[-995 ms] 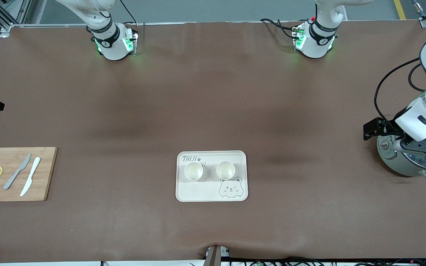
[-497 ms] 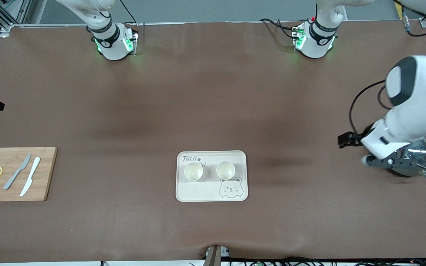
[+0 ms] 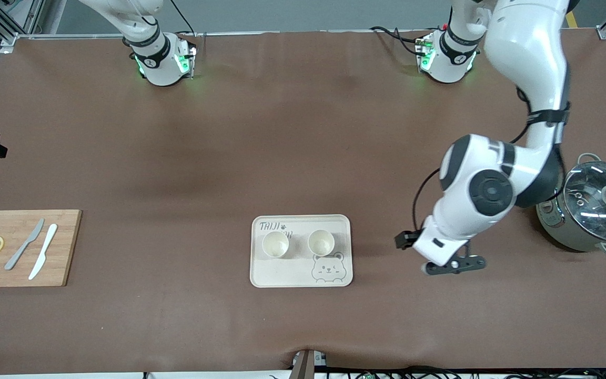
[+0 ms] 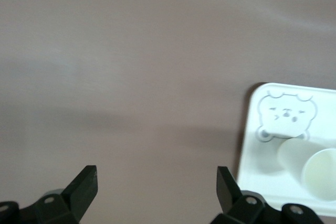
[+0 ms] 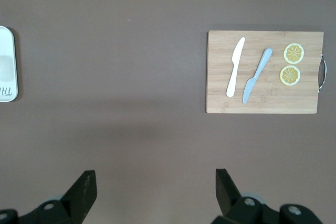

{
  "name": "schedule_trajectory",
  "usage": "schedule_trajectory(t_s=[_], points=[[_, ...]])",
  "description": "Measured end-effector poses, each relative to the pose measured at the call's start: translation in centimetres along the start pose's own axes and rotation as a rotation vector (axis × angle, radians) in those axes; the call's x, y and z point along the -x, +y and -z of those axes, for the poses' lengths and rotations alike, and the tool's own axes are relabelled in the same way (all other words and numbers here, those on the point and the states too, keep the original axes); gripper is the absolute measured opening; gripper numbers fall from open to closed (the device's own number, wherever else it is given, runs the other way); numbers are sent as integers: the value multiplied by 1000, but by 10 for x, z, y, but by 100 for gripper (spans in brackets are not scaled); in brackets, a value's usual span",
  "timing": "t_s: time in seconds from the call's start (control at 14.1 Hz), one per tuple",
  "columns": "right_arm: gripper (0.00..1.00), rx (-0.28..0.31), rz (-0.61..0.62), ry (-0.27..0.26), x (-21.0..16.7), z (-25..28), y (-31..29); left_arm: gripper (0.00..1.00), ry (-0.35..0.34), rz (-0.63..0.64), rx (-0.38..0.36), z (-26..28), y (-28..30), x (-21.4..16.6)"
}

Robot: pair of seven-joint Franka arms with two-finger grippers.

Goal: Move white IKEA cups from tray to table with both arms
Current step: 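Reach the left gripper down to the white cup nearest it on the tray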

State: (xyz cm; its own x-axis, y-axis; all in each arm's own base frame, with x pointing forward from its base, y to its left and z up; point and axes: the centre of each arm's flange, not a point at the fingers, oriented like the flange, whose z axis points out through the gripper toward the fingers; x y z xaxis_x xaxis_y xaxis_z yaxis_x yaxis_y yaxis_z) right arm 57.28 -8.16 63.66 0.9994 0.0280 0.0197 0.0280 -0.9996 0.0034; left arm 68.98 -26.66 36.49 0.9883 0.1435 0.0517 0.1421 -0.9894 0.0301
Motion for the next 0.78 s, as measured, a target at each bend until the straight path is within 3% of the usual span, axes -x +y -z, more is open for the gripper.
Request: schedule_trajectory(t_s=[0.43,0.78], points=[[100,-5,52,-20,-10,-14,-29,100,20,99,29,-37,82,42],[100,-3,58,11,-20,-17,-46,100,46,150,63,-74,116,60]])
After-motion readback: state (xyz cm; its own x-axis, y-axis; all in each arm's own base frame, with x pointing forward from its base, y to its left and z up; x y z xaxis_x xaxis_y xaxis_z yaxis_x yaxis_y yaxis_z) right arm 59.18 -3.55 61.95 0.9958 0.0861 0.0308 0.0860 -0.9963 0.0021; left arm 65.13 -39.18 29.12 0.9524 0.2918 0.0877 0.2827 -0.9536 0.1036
